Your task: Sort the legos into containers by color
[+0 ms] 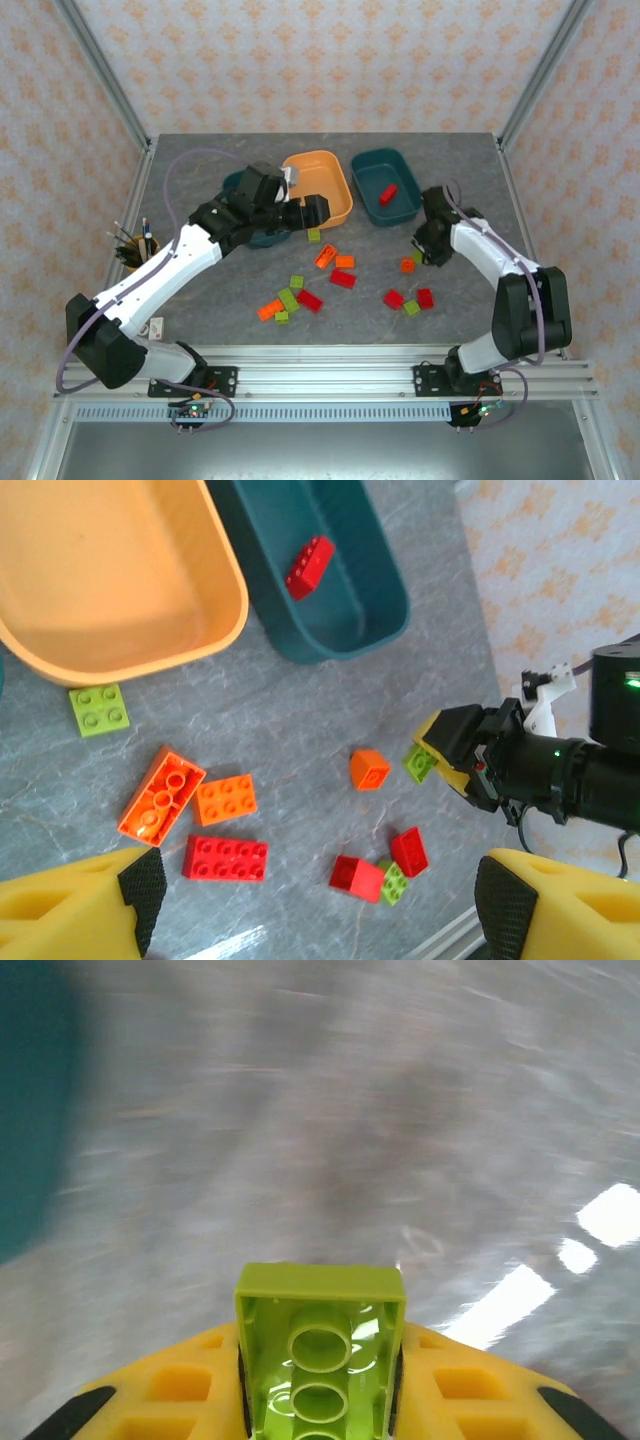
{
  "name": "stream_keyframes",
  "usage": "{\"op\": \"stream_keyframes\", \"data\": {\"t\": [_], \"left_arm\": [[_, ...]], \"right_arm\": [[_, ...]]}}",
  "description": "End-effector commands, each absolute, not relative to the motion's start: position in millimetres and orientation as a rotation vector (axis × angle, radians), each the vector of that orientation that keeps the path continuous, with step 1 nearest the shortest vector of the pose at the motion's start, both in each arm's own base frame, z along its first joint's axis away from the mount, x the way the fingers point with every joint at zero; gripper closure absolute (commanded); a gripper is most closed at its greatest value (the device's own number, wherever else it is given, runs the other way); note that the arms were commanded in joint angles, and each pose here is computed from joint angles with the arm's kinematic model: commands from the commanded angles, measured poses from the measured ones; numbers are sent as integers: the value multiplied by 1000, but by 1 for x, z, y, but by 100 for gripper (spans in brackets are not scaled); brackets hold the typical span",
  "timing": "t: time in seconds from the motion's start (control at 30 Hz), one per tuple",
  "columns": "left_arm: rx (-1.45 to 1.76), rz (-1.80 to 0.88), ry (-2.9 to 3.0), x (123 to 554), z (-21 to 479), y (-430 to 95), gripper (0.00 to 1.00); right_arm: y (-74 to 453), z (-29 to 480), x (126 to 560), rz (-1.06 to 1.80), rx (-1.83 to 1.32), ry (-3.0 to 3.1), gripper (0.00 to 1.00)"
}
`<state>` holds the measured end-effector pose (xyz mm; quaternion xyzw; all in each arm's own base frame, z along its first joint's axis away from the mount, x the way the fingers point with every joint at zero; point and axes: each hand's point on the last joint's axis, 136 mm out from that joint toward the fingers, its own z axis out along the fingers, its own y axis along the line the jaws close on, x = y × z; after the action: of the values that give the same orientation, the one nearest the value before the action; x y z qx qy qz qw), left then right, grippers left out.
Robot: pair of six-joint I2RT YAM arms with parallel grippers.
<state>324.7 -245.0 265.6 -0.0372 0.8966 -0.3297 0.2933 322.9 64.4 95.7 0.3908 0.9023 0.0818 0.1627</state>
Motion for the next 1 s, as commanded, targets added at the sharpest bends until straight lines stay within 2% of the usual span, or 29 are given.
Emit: {"op": "stream_keyframes", "data": {"t": [0.0, 0.13, 0.23, 0.33, 0.57, 0.73, 0.87, 0.97], "left_arm": [[-213, -862, 2329, 345, 290, -227, 16], [-381, -778, 2315, 364, 285, -193, 16], [-481, -730, 2285, 375, 284, -172, 16], [-508, -693, 2265, 382, 285, -162, 17], [-501, -693, 2268, 380, 281, -162, 16], [-485, -687, 2306, 368, 268, -160, 17], [-480, -680, 2333, 357, 258, -157, 17], [-470, -673, 2343, 348, 254, -153, 17]], "right_arm": [[117, 154, 357, 329, 828, 2508, 69], [205, 175, 394, 409, 520, 2563, 69], [254, 163, 419, 434, 410, 2630, 69], [282, 143, 444, 406, 356, 2675, 68], [310, 91, 489, 337, 303, 2743, 66], [312, 64, 500, 328, 306, 2782, 53], [313, 85, 502, 364, 288, 2753, 42], [312, 125, 501, 397, 265, 2689, 41]]}}
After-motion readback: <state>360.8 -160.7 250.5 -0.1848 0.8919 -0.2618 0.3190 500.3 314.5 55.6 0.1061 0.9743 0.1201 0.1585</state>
